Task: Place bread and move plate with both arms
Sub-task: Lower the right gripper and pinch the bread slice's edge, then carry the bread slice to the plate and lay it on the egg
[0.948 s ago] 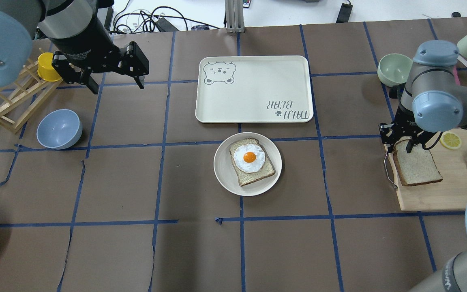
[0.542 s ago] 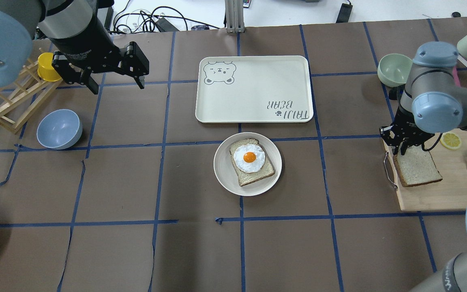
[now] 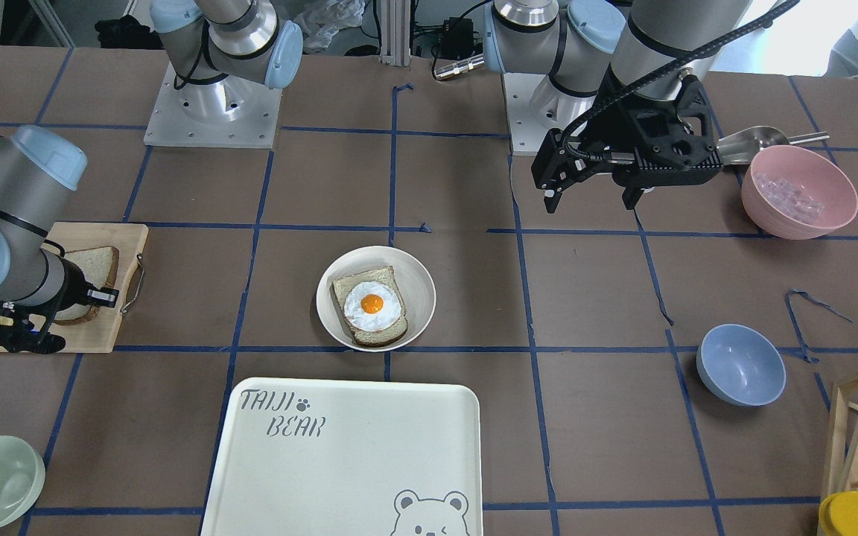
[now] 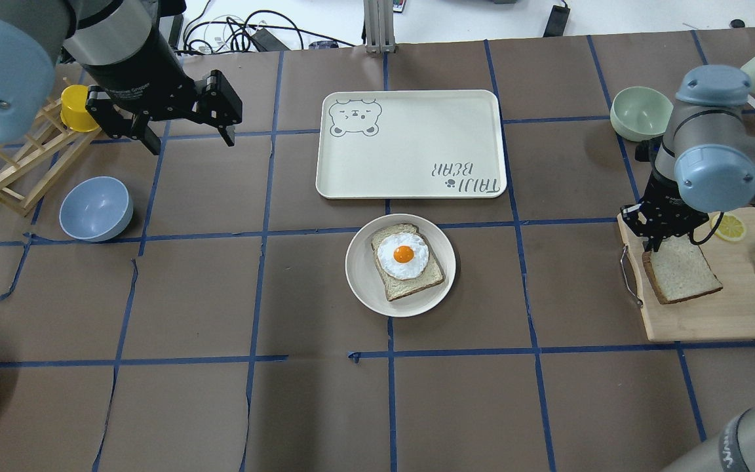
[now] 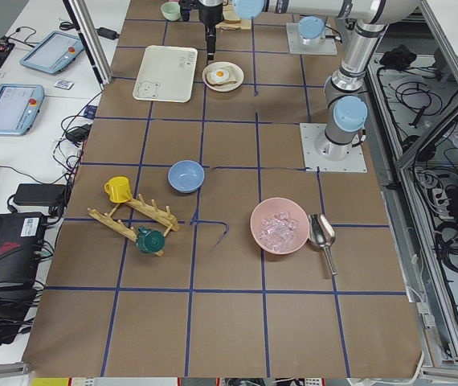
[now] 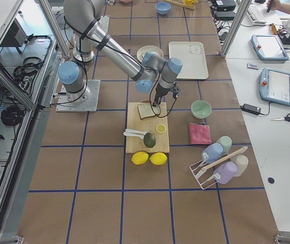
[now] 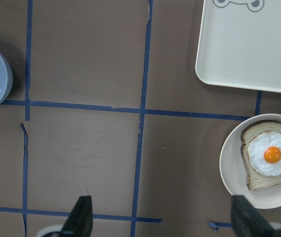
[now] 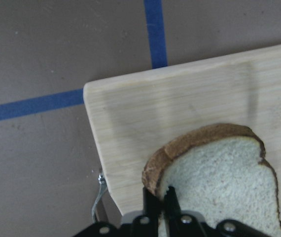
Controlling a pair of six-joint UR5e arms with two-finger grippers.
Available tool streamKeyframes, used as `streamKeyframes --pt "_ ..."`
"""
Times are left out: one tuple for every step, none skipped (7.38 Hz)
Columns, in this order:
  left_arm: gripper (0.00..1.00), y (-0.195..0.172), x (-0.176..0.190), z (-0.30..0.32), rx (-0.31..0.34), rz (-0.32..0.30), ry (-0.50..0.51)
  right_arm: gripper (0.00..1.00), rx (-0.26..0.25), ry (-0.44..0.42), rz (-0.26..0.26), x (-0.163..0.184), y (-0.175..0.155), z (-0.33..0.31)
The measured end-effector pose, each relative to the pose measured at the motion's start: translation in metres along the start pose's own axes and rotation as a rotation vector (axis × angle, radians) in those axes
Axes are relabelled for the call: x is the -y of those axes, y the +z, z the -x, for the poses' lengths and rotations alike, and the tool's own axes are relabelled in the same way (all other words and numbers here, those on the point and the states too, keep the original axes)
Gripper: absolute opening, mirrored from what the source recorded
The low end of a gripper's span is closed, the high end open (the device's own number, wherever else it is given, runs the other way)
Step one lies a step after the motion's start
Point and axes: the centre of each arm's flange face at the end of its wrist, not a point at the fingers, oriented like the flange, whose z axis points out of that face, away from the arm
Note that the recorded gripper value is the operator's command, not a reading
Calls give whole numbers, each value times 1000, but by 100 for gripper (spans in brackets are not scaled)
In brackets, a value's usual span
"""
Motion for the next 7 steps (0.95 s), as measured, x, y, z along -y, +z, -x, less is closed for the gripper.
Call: streamKeyframes --pt "100 0 0 0 0 0 0 0 6 -4 29 -1 -10 -4" --pt "100 -1 0 1 1 -2 0 0 16 -10 58 -3 -23 -6" --pt "100 -1 -1 1 1 -2 1 0 25 -15 79 -6 -41 -7" --pt "100 -1 -1 1 1 -2 1 0 32 -21 88 -11 -63 -5" --pt "100 -1 -1 1 0 -3 1 0 35 -33 85 -16 -88 5" --pt "100 -1 -1 1 1 -3 2 0 31 -33 83 -22 -111 19" --pt "100 -1 -1 1 1 -3 2 0 37 -11 76 -29 -136 41"
